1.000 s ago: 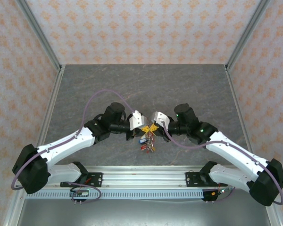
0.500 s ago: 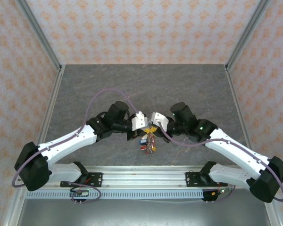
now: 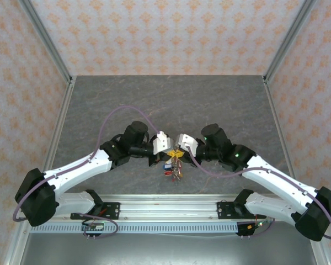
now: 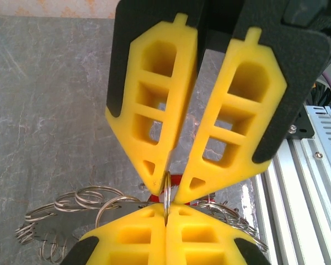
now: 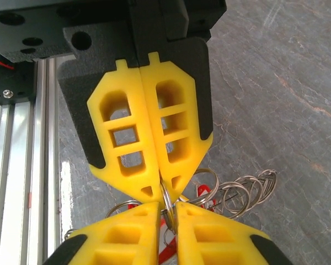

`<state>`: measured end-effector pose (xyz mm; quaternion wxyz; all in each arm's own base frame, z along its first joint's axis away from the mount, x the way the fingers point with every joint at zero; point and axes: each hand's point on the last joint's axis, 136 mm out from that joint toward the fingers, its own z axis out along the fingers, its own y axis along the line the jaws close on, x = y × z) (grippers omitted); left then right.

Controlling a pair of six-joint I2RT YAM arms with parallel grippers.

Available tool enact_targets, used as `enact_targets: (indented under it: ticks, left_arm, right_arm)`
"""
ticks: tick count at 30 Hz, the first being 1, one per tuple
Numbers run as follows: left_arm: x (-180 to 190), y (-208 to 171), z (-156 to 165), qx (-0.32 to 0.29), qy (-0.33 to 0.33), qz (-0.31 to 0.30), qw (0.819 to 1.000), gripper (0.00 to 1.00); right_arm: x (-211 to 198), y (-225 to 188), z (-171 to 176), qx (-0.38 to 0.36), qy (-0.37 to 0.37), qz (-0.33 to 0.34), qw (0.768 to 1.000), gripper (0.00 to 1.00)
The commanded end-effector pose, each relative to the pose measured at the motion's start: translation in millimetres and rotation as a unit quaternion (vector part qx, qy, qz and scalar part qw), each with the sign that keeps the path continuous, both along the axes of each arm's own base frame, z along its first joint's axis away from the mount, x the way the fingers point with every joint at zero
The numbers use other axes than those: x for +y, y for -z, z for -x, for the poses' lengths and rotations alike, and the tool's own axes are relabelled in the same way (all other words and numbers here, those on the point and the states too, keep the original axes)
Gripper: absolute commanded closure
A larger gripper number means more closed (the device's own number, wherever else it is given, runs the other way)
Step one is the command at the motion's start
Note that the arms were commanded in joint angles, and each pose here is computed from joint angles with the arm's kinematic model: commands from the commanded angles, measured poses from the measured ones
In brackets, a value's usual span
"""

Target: Put the keys on the keyring

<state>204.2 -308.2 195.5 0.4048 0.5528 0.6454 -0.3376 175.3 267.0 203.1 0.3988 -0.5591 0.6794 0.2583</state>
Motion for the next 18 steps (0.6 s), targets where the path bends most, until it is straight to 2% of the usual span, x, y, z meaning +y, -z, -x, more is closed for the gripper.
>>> enact_targets:
  ticks: [1,7,13,18]
  left_arm:
    - [-5,-37,-3,-0.041,0.008,0.058,0.997,1.0]
    - [-3,-39,-3,-0.043,0.005,0.062,0.997,1.0]
    - [-3,-44,-4,-0.045,0.001,0.074,0.996,1.0]
    - [-6,-50,-3,-0.043,0.008,0.088,0.995,1.0]
  right_arm:
    - [1,-5,-2,-0.012,0.005,-0.021,1.0,0.83]
    - [-5,-1,-1,-0.002,0.015,-0.026,1.0,0.82]
    - [-3,-4,1,0.002,0.011,-0.048,0.999,0.88]
    - [11,-13,3,0.013,-0.009,-0.098,0.995,0.9]
